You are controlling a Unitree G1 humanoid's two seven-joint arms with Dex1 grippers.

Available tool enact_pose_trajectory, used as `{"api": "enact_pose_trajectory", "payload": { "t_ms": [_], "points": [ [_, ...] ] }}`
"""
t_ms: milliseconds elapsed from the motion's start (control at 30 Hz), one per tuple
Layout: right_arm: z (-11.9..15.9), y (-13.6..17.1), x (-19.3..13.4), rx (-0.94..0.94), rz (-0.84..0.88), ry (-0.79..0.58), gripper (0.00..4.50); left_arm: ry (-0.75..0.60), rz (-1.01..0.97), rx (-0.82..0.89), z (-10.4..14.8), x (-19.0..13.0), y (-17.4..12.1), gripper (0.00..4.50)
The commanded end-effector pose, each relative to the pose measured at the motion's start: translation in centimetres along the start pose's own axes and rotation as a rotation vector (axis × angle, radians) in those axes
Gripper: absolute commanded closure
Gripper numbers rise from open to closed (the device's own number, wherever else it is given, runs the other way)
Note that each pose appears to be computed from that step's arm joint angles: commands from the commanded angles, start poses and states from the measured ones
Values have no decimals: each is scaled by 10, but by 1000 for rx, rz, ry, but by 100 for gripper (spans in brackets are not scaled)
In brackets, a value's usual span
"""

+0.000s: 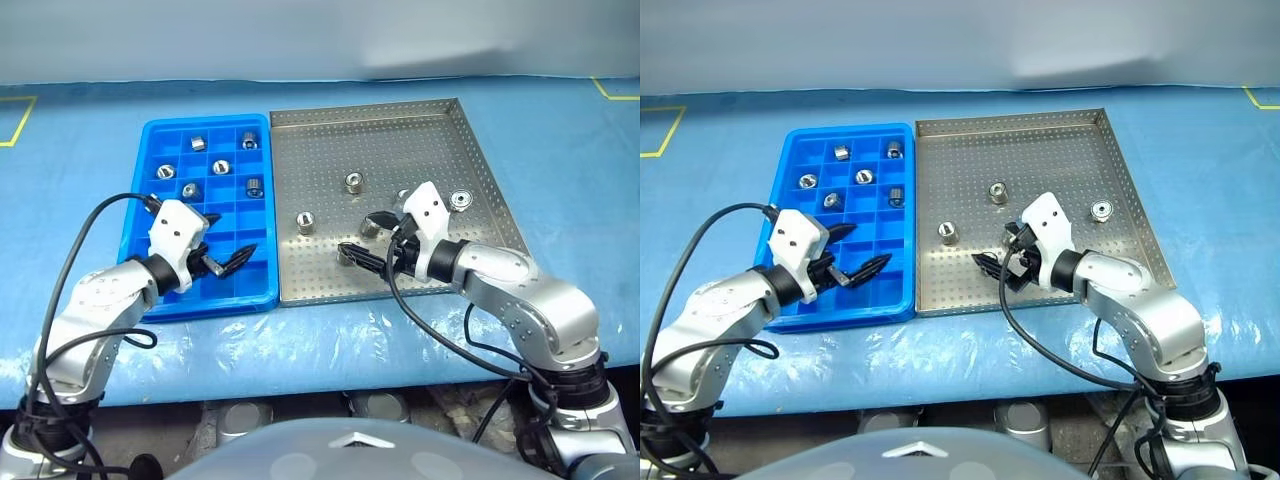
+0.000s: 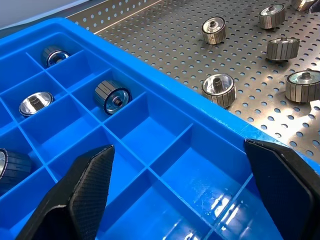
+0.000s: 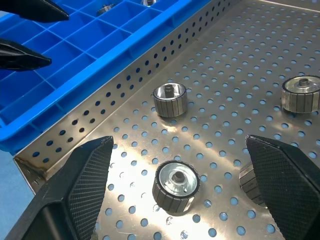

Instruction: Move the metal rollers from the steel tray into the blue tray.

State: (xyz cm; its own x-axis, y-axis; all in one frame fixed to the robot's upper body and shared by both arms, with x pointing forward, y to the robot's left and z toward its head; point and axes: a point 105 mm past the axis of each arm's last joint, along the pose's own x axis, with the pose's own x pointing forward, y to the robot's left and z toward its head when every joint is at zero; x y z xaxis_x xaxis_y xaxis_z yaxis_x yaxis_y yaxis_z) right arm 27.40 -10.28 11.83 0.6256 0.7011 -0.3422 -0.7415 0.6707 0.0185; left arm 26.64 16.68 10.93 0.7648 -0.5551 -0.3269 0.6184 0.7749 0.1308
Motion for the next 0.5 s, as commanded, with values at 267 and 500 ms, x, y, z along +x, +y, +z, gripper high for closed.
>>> {"api": "enact_pose_trajectory", "payload": {
  "t_ms": [267,500],
  "points": [
    [8,2,-2,-67,-13,-29,2,-25,14,12,6,-4,4,0],
    [7,2,-2,-70,-14,-27,2,-20,12,8,4,-4,3,0]
  ]
}}
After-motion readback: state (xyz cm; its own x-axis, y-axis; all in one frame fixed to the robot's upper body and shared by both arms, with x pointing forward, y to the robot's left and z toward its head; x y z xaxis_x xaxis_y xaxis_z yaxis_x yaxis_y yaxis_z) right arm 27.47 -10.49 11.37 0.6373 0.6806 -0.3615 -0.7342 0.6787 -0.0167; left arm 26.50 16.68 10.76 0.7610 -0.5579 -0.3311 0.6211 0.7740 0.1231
